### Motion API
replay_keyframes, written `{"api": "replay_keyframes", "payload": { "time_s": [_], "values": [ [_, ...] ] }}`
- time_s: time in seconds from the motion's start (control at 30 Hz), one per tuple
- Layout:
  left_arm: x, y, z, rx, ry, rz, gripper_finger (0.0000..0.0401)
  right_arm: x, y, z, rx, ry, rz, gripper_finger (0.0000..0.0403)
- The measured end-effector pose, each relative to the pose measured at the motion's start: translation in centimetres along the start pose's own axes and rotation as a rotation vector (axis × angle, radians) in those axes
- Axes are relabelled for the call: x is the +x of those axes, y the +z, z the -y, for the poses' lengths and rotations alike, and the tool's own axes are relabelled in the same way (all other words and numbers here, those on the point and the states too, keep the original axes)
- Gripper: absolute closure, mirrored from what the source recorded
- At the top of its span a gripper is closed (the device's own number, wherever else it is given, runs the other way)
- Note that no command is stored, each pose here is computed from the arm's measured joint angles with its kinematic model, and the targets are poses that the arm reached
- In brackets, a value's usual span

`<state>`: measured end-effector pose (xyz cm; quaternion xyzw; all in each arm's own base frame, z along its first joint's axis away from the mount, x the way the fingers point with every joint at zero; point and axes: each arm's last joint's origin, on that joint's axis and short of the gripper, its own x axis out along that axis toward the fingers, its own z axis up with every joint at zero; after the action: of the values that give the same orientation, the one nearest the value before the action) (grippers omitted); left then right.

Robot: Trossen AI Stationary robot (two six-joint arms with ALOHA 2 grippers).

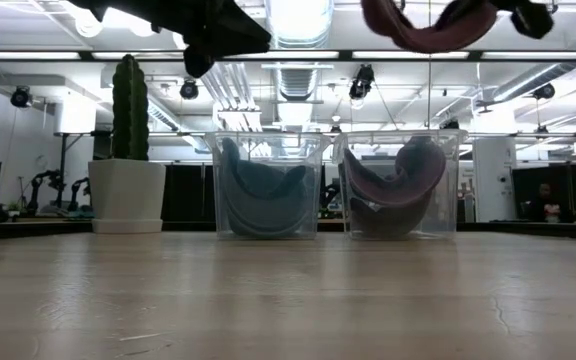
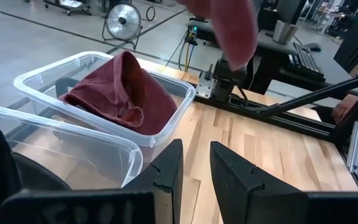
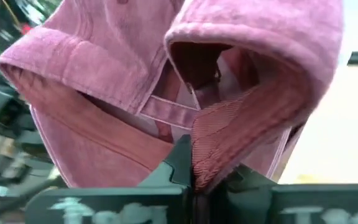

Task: Pick & Place hat
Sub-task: Put the pink cap into the right transparent bin

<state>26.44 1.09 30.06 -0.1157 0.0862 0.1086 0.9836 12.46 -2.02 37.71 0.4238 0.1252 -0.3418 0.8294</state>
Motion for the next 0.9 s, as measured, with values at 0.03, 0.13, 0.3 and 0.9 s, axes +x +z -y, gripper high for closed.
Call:
{"api": "replay_keyframes", "payload": {
  "time_s": [0.03, 0.13, 0.3, 0.9],
  "values": [
    [-0.1, 0.1, 0.0, 0.000, -0.001, 0.003, 0.0327, 0.4, 0.3, -0.3, -0.023, -0.015, -0.004, 0.0394],
    [-0.3, 0.3, 0.0, 0.011, -0.003, 0.011, 0.0327, 2.0, 1.3, -0.8, -0.092, -0.079, -0.032, 0.0394],
    [-0.7, 0.4, 0.0, 0.013, -0.002, 0.006, 0.0327, 4.8, 3.1, -0.8, -0.147, -0.175, -0.049, 0.0394],
    [-0.8, 0.3, -0.1, 0.008, 0.005, -0.004, 0.0327, 14.4, 6.4, 4.1, -0.076, -0.332, -0.238, 0.0394]
  ]
}}
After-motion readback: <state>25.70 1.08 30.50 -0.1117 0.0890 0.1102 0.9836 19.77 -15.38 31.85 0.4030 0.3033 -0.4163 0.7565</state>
